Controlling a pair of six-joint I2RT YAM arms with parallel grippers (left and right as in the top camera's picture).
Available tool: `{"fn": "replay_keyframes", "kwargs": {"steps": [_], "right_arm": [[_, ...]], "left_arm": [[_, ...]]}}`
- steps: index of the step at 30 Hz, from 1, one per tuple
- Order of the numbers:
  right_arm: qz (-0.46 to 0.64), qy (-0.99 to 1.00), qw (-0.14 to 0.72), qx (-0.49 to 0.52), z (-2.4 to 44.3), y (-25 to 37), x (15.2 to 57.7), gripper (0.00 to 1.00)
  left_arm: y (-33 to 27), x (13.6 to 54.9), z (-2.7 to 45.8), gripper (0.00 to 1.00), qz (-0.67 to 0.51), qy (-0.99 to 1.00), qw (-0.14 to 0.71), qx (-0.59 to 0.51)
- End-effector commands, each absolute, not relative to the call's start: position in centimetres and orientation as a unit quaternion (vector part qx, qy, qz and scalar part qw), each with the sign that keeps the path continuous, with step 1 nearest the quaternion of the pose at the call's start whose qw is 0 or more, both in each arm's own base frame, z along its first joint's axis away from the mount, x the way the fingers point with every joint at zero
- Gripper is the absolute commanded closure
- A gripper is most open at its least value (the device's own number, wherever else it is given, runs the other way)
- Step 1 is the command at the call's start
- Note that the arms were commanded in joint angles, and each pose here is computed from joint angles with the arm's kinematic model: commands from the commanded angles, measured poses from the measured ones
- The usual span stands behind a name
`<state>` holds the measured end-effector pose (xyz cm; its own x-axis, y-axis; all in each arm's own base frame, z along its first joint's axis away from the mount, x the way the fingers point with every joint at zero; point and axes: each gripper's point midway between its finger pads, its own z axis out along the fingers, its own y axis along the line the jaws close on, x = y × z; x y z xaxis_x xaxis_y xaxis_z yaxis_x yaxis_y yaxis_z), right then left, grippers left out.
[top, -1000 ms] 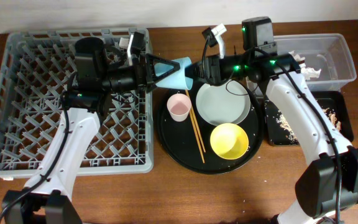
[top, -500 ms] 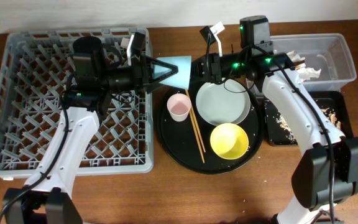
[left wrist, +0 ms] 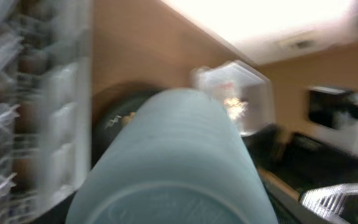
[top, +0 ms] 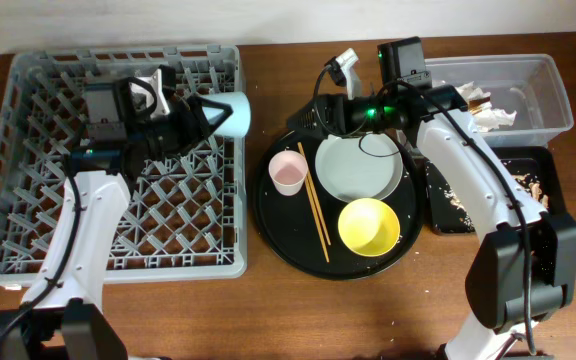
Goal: Sort waste into correct bins and load items into the dishwasher rack
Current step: 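Place the blue cup upside down in the dish rack with left gripper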
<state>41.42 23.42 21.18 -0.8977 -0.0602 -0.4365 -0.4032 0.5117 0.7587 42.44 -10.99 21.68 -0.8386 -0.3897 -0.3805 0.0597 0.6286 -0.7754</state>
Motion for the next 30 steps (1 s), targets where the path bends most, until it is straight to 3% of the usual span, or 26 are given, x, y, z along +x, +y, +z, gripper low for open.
{"fn": "replay_keyframes", "kwargs": {"steps": [1,6,14,21,30], "right_arm": [[0.374,0.9,0.2,-0.101,18.4,21.1,43.0,0.01],[0.333,0.917,0.204,-0.085,17.3,19.9,43.4,0.02],[0.332,0.918,0.201,-0.084,17.2,19.8,43.3,0.01],[0.331,0.919,0.196,-0.085,17.1,19.8,43.1,0.02],[0.331,0.92,0.194,-0.085,17.1,19.8,43.0,0.03]], "left_arm": [[-5.7,41.6,21.9,0.48,-0.241,0.912,0.312,-0.112],[-1.1,36.5,23.0,0.48,-0.048,0.95,0.269,-0.15],[-7.6,34.0,19.5,0.48,-0.024,0.98,0.189,-0.052],[-7.6,32.4,14.2,0.5,0.038,0.994,0.082,-0.053],[-7.7,32.5,11.3,0.49,0.053,0.996,0.04,-0.057]]}}
